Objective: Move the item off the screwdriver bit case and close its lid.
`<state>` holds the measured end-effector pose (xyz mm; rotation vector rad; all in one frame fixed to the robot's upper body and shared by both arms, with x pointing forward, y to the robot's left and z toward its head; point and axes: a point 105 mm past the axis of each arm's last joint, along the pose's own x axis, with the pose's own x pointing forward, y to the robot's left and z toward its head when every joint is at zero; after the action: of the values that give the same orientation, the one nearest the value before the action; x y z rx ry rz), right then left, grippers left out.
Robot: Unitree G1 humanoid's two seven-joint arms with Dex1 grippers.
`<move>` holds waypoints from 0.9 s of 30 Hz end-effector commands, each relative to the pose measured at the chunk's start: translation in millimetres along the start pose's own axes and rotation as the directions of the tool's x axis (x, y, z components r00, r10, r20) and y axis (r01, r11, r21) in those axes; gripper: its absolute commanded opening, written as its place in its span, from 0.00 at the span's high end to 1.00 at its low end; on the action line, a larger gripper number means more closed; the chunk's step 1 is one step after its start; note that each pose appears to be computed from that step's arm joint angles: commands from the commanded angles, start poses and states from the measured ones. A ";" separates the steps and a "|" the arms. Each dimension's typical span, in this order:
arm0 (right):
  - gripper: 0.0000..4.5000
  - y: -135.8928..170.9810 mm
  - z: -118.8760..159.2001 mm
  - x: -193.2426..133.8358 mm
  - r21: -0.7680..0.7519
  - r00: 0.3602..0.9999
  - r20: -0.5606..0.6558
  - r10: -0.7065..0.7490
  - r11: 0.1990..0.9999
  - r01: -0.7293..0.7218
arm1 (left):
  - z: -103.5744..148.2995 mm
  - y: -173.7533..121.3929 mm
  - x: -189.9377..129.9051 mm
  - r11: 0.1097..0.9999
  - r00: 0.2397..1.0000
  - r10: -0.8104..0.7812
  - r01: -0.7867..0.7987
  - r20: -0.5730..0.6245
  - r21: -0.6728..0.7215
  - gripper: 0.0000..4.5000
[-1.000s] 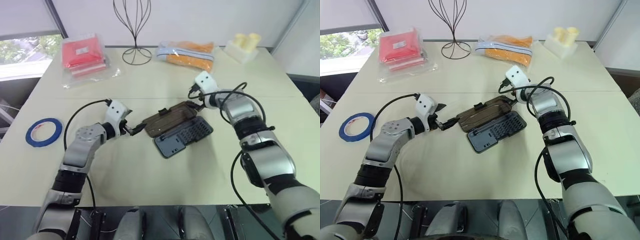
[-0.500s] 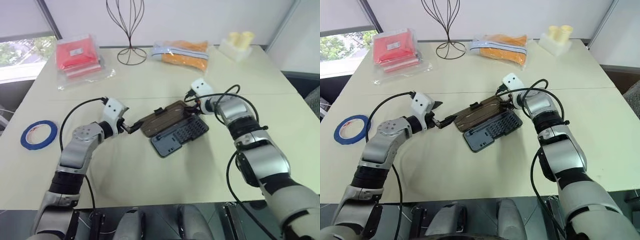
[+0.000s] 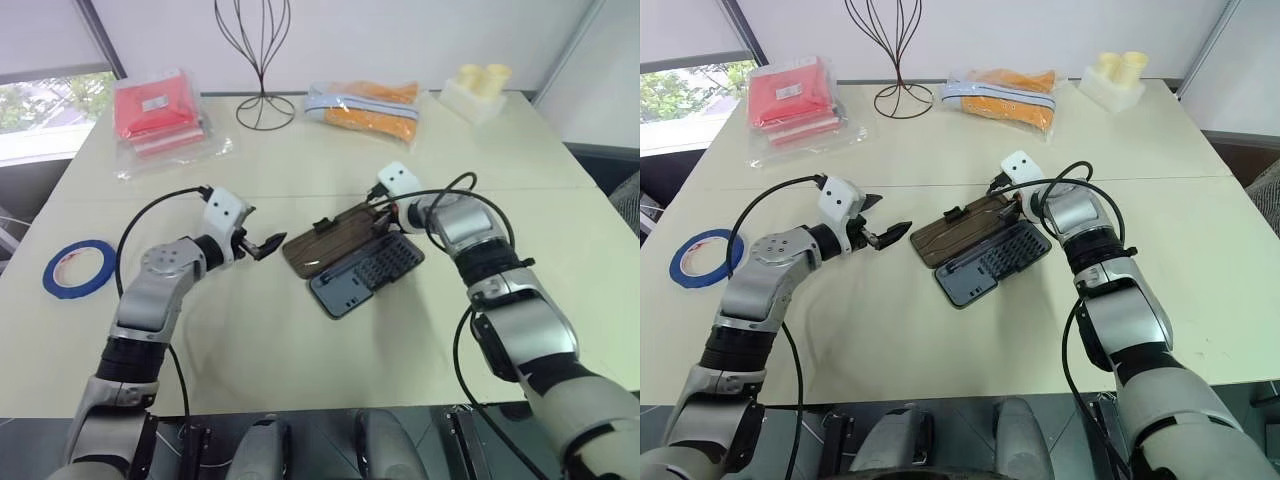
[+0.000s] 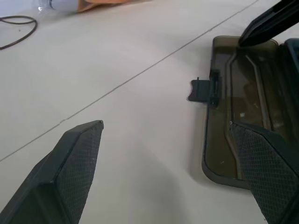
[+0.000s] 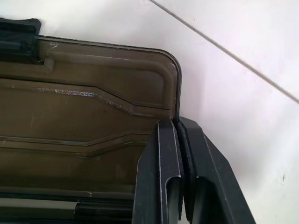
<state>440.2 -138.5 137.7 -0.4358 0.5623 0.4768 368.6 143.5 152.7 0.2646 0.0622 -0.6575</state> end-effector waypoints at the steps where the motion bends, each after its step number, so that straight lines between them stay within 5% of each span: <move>1: 0.99 -14.0 -15.4 -15.9 0.205 0.993 -0.080 -0.091 0.973 0.105 | 13.6 8.8 -4.0 0.999 0.999 0.039 -0.040 0.037 0.034 0.00; 9: 0.99 7.5 -19.8 -52.7 0.445 0.986 -0.157 -0.052 0.888 0.118 | 12.8 6.8 -4.6 0.999 0.999 0.035 -0.035 0.027 0.031 0.00; 27: 0.99 22.3 -33.2 -65.5 0.484 0.995 -0.097 0.014 0.874 0.035 | 15.9 9.0 -4.1 0.999 0.999 0.032 -0.033 0.023 0.042 0.00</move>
<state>367.1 -157.9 134.0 0.0070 0.7936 0.2689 370.3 148.8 153.5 0.2708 0.0754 -0.6288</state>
